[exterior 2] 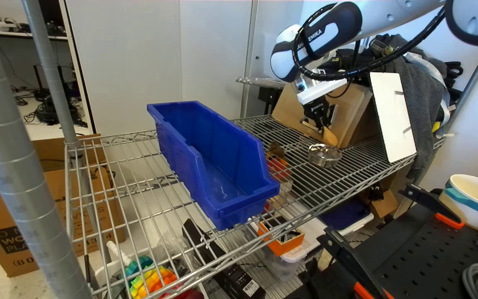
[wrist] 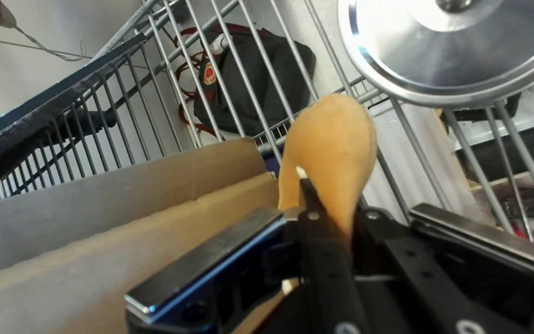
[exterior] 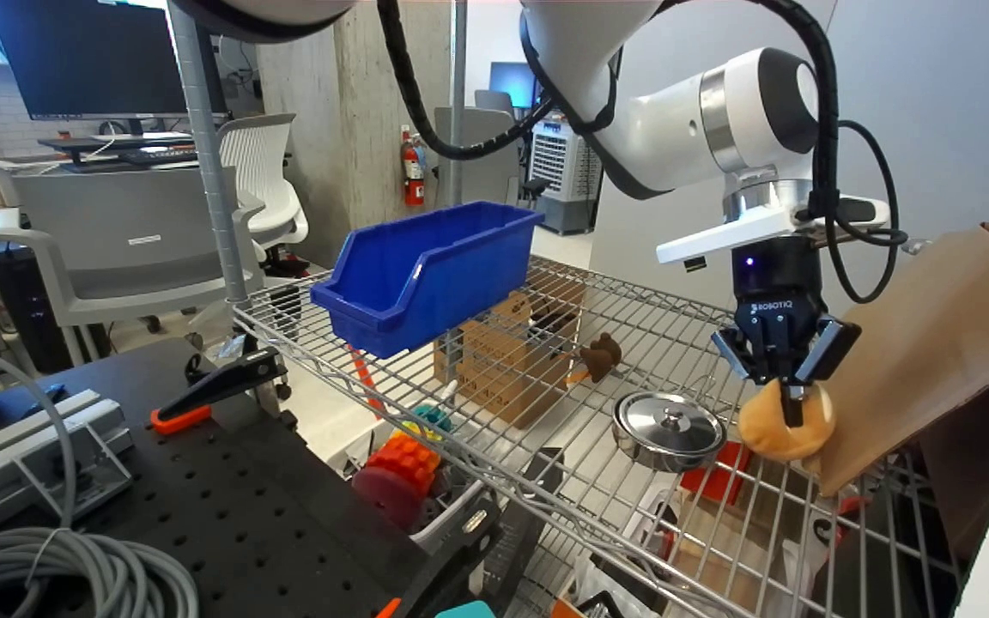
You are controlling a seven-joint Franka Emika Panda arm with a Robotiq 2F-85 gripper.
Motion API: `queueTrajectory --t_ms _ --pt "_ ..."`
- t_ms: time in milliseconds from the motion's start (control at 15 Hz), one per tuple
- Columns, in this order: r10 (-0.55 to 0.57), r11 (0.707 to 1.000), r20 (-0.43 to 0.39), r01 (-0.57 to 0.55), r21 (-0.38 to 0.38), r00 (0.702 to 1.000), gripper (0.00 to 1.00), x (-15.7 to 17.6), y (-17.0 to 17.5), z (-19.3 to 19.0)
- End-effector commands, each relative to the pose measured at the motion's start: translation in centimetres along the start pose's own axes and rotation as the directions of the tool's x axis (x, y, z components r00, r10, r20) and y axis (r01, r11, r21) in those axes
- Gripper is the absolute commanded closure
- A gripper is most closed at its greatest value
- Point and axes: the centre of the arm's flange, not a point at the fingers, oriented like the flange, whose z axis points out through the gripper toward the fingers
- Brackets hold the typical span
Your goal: Move the bread plush toy to the right
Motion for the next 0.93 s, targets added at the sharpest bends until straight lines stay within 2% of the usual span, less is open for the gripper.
queueTrajectory --t_ms 0,600,800,867 --pt "0.012 0.999 -0.02 -0.013 -0.037 1.0 0.64 5.9 -1.4 -3.0" --pt "-0.012 1.0 -0.079 0.012 -0.004 0.997 0.01 3.9 0.8 -8.1" --pt "-0.089 0.994 -0.082 0.094 0.055 0.993 0.0 1.8 1.2 -10.7" --pt "-0.132 0.981 -0.11 0.145 0.128 0.985 0.0 0.1 1.4 -12.6"
